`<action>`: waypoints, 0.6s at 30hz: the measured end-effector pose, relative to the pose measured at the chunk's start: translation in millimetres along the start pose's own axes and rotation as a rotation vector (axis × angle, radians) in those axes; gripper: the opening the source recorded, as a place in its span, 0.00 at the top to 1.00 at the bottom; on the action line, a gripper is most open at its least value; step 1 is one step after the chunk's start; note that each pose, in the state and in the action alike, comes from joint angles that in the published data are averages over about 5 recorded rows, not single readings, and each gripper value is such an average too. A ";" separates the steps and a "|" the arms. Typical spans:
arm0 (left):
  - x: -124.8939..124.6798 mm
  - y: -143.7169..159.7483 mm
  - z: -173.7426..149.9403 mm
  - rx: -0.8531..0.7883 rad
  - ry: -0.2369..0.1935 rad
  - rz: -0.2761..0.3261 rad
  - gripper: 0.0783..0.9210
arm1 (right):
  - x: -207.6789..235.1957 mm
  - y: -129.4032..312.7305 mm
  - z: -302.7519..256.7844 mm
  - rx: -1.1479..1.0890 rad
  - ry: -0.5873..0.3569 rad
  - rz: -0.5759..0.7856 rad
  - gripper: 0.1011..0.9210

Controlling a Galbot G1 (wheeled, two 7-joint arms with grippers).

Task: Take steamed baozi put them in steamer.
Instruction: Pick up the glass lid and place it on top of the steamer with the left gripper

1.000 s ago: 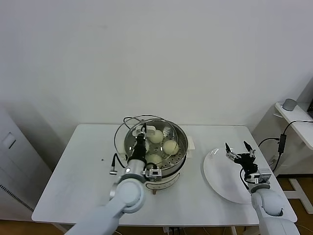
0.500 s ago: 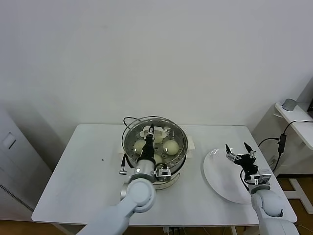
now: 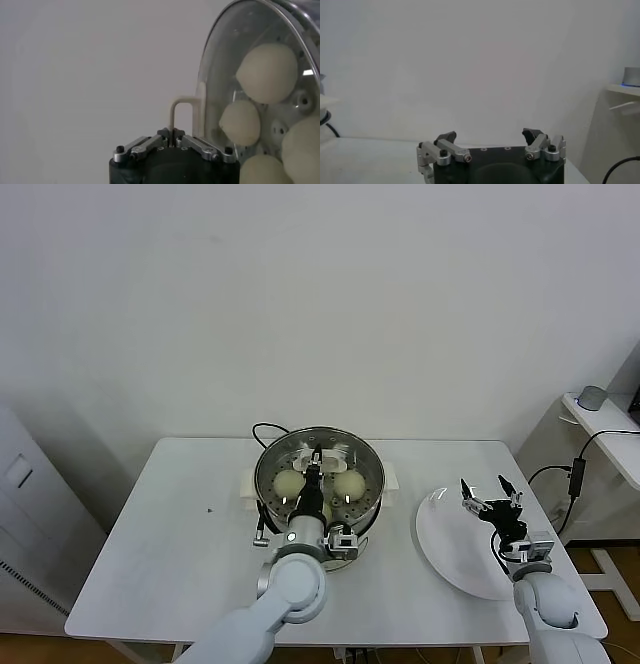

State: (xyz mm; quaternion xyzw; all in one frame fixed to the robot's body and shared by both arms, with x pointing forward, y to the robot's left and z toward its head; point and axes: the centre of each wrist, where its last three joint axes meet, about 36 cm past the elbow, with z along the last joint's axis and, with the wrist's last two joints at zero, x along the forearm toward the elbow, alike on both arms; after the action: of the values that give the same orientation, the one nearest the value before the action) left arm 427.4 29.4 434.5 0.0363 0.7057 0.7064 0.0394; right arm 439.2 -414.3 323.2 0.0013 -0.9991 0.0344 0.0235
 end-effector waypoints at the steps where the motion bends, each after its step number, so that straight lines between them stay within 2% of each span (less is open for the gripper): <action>1: -0.2 -0.4 -0.1 0.000 0.001 0.001 0.97 | 0.3 -0.1 0.3 0.000 0.000 0.000 0.12; 11: 1.7 -2.6 -0.2 0.014 0.002 0.014 0.94 | 1.9 -1.7 1.5 0.007 -0.001 0.000 0.12; 18: 7.4 -0.6 5.4 0.037 0.001 0.022 0.72 | 2.2 0.3 4.4 0.008 0.003 -0.005 0.12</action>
State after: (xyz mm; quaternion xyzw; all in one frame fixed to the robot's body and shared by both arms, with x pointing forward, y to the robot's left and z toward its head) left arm 420.6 35.6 433.9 0.0441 0.7184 0.6936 0.0306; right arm 436.8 -414.3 318.9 0.0040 -0.9989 0.0385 0.0251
